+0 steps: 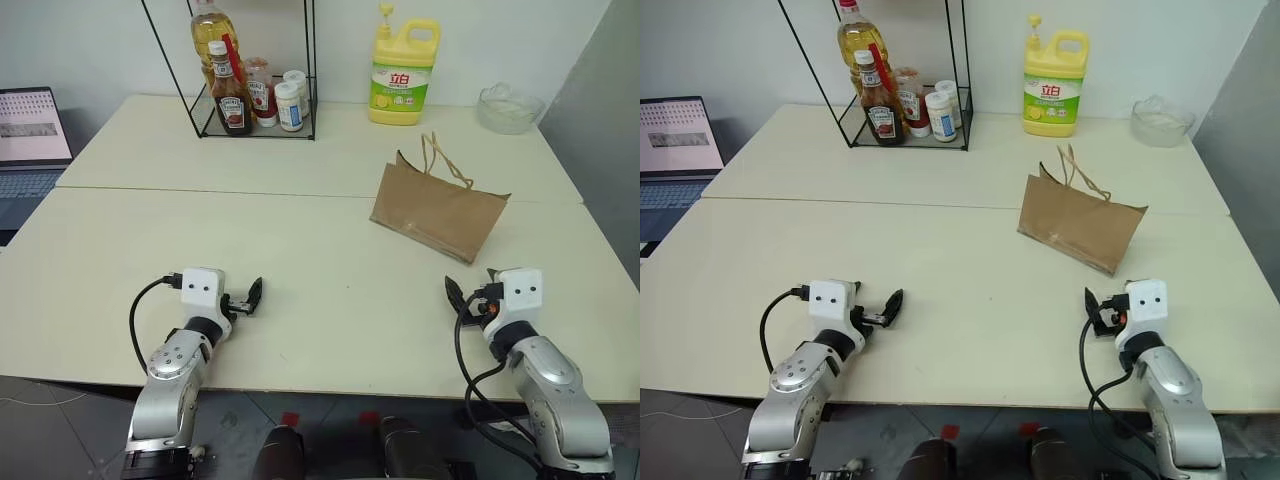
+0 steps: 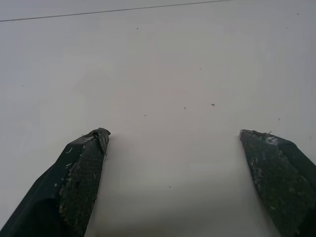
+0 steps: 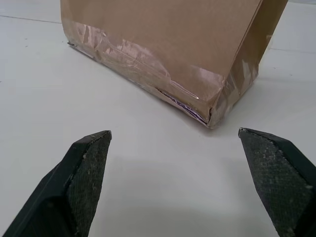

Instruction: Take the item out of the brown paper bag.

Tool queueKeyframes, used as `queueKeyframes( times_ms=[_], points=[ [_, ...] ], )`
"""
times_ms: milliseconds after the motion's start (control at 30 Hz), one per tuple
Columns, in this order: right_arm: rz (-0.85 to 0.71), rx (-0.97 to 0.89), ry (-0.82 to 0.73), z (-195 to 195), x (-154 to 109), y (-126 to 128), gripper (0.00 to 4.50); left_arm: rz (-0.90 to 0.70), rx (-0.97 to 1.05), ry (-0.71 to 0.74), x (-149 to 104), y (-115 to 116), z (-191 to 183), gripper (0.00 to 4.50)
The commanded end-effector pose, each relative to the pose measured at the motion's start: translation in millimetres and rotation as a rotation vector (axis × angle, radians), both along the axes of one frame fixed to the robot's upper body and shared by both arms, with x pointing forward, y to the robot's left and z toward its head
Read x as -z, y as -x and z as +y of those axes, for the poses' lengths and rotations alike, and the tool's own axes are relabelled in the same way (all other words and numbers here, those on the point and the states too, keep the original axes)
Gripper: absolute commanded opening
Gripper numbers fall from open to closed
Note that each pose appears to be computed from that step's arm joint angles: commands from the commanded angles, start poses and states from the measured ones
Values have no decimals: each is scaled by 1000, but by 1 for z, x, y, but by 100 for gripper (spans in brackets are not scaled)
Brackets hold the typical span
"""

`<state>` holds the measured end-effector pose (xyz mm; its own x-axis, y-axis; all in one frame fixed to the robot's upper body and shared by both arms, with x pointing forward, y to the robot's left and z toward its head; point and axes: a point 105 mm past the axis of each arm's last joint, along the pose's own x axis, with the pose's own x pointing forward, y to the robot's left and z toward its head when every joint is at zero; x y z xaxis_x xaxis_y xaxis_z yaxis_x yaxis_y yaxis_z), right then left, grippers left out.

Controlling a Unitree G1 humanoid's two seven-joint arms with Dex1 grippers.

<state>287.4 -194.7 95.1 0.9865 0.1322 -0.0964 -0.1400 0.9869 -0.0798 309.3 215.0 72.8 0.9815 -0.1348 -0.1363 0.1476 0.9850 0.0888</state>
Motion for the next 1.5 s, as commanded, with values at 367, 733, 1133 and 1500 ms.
queueKeyframes(
  times_ms=[367, 733, 1133, 1500],
  points=[
    [-132, -31, 39, 8, -36, 3, 434, -24, 38, 25, -16, -1, 1, 450],
    [-251, -217, 54, 6, -102, -19, 434, -67, 501, 47, -83, -10, -38, 450],
    [-247, -408, 113, 5, -146, -86, 434, -108, 1012, 31, -175, 6, -91, 450],
    [-213, -555, 80, 22, -157, -128, 434, -99, 1040, 54, -178, 11, -97, 450]
  ],
)
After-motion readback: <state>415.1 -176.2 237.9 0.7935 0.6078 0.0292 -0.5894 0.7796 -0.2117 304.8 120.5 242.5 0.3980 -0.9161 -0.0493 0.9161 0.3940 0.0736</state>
